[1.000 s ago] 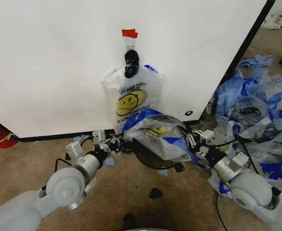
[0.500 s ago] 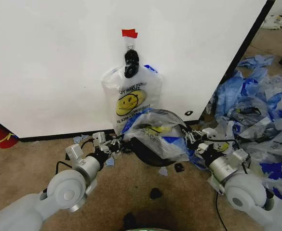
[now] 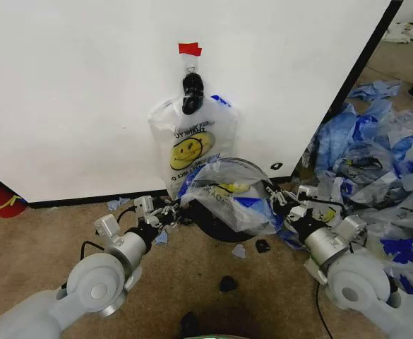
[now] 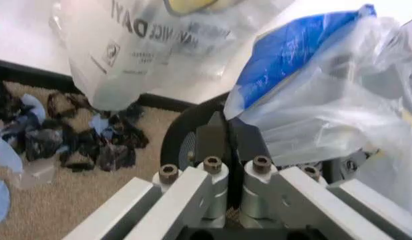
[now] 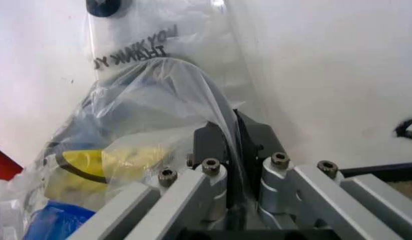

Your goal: Pick up the garbage bag from the wall and place it over the trash bin.

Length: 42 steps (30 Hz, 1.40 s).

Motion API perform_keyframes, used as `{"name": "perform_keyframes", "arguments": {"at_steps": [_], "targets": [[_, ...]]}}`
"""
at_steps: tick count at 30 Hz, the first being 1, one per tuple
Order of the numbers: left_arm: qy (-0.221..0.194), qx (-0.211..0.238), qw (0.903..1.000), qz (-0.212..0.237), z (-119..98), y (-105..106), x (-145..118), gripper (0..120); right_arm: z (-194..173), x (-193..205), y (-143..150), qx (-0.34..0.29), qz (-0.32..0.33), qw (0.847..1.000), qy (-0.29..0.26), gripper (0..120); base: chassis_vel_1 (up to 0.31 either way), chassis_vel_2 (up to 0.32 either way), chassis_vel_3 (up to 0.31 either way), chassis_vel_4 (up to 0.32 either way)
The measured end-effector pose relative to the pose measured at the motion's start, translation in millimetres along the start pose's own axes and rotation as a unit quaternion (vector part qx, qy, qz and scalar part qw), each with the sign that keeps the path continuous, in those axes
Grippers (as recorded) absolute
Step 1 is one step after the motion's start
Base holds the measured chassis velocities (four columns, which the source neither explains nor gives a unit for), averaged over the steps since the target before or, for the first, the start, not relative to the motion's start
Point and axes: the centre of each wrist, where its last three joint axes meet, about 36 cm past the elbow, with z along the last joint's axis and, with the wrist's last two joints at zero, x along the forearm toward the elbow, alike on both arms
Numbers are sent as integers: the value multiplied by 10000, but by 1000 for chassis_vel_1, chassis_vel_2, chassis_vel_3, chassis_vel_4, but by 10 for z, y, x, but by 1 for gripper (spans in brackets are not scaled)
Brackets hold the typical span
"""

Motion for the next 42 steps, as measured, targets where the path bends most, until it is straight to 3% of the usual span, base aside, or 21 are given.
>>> {"name": "perform_keyframes", "arguments": {"at_steps": [2, 7, 10, 19, 29, 36, 42], "targets": [[-28, 0, 10000, 4, -7, 1, 7, 0, 13, 6, -2, 62, -22, 10000, 6, 0, 0, 0, 0, 0], [-78, 61, 9999, 23, -51, -31, 52, 21, 88, 54, 12, 338, -184, 9992, 94, 0, 0, 0, 0, 0], [-73, 72, 9999, -1, -52, -37, 65, 27, 85, 68, 30, 354, -224, 9991, 102, 0, 0, 0, 0, 0], [-339, 19, 9987, -379, -97, -29, 64, 63, -30, 104, 70, 574, -251, 9980, -127, 0, 0, 0, 0, 0], [-451, -40, 9990, -7, -243, -345, 292, 98, 110, 127, 3, 1389, -68, 9896, -357, 0, 0, 0, 0, 0], [132, 213, 9985, 492, -210, -611, 473, 100, 164, 56, -17, 1839, -59, 9812, -592, 0, 0, 0, 0, 0], [326, 186, 9984, 424, -200, -532, 302, 99, 249, -16, -40, 2019, -281, 9775, -546, 0, 0, 0, 0, 0]]}}
